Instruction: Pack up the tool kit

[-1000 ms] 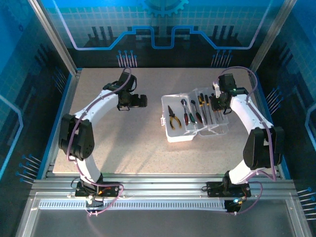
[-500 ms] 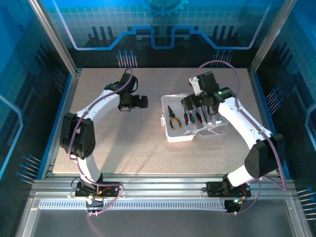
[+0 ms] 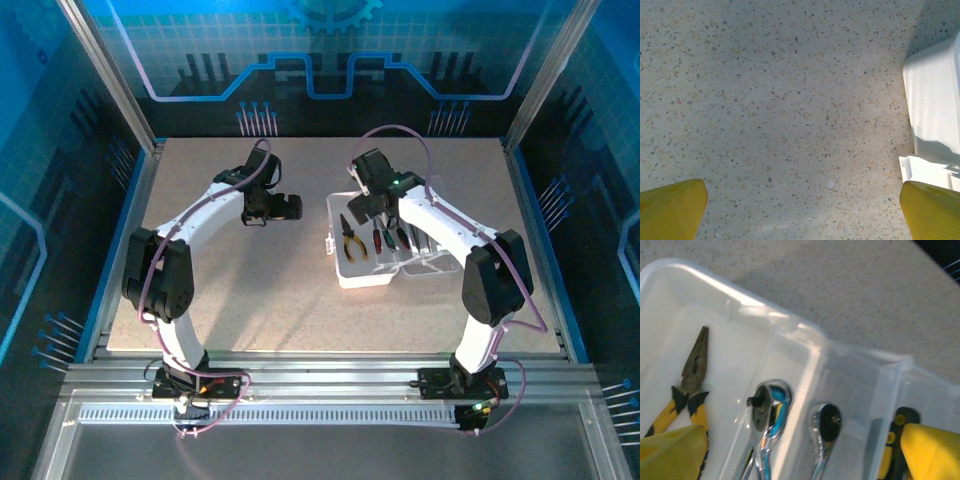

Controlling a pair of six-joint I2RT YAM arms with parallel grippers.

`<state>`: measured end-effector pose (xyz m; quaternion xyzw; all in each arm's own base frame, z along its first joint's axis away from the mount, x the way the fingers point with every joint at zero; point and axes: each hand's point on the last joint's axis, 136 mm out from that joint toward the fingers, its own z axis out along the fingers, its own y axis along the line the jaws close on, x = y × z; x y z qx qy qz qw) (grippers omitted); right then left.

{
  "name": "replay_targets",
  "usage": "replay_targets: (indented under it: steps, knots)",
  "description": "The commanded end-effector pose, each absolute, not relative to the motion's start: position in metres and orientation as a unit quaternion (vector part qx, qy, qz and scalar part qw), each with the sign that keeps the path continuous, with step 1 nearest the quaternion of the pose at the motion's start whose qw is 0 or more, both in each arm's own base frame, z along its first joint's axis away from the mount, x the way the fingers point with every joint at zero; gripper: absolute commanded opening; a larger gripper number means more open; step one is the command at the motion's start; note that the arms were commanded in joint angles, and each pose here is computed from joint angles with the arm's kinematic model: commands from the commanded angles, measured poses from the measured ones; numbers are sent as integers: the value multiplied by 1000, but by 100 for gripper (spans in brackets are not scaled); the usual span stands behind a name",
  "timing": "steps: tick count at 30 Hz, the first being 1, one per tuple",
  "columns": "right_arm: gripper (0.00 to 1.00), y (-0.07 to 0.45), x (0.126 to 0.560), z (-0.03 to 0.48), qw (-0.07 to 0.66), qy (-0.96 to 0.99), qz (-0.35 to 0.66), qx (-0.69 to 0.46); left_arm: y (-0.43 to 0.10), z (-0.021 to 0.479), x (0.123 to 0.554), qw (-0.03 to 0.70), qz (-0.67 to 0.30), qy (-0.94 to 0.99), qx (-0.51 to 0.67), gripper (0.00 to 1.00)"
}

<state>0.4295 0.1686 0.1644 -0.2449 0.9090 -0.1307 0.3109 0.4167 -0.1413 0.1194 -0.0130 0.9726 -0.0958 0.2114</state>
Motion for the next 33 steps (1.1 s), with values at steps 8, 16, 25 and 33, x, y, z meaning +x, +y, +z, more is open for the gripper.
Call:
replay_targets:
  steps: [8,16,25,33]
  knots:
    - [100,165,444,167,321,893,-187,-254,-148,123,414,209,-110,972,-9,99]
    - [100,161,449,161,314,889,-210,-258,-148,125,414,211,-111,971,-7,99]
    - [100,144,450,165,314,891,-226,-236,-149,125,414,209,-113,971,-7,99]
    - [100,136,454,161,305,894,-235,-229,-148,125,413,210,-110,971,-4,99]
